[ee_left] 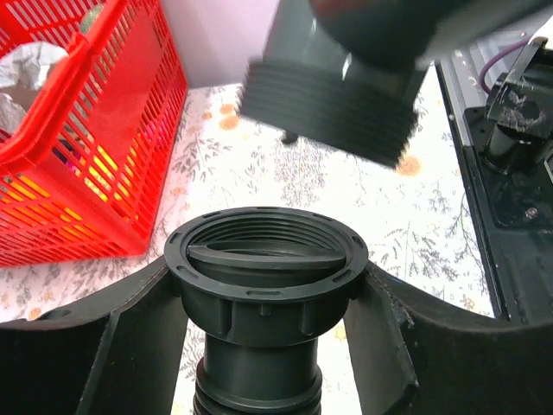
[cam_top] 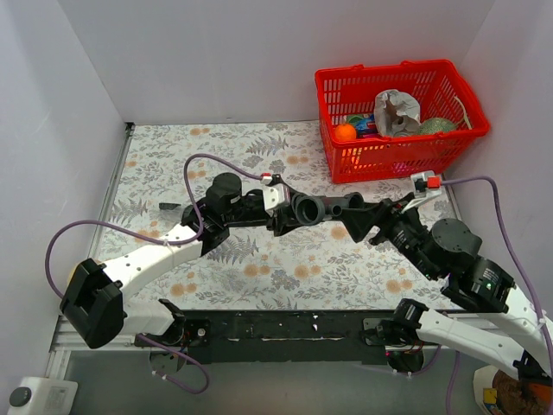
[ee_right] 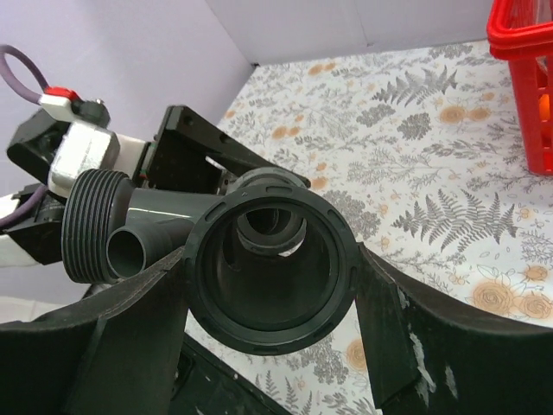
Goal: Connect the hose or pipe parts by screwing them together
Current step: Install the adaptor on the pipeline.
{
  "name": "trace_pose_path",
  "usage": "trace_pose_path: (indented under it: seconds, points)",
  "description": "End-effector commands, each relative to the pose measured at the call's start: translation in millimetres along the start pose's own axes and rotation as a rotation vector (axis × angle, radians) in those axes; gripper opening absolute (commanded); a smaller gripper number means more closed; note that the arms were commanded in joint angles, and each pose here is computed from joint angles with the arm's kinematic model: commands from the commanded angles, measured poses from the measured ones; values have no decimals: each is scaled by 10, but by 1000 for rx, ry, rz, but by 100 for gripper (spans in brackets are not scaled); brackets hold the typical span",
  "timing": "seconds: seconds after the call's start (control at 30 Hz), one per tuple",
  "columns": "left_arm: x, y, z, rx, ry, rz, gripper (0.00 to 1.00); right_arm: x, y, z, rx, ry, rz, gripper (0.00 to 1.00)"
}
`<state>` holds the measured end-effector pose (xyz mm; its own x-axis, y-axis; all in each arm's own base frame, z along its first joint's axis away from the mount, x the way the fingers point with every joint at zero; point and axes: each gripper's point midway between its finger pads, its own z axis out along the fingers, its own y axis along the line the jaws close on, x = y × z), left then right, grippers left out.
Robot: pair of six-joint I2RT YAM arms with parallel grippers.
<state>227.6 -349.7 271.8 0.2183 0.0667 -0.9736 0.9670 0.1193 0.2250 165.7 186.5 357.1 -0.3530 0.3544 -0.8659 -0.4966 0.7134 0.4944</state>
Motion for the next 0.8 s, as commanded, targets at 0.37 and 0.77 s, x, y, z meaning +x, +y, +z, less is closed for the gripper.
trace_pose_path:
  seconds: [0.37,0.77]
  points:
    - [231,-80,-82,138,383,325,18,-137,-103,31,22,-177,192,1]
    - [35,68,-98,90,465,386,18,-45,-247,-80,53,-181,266,1]
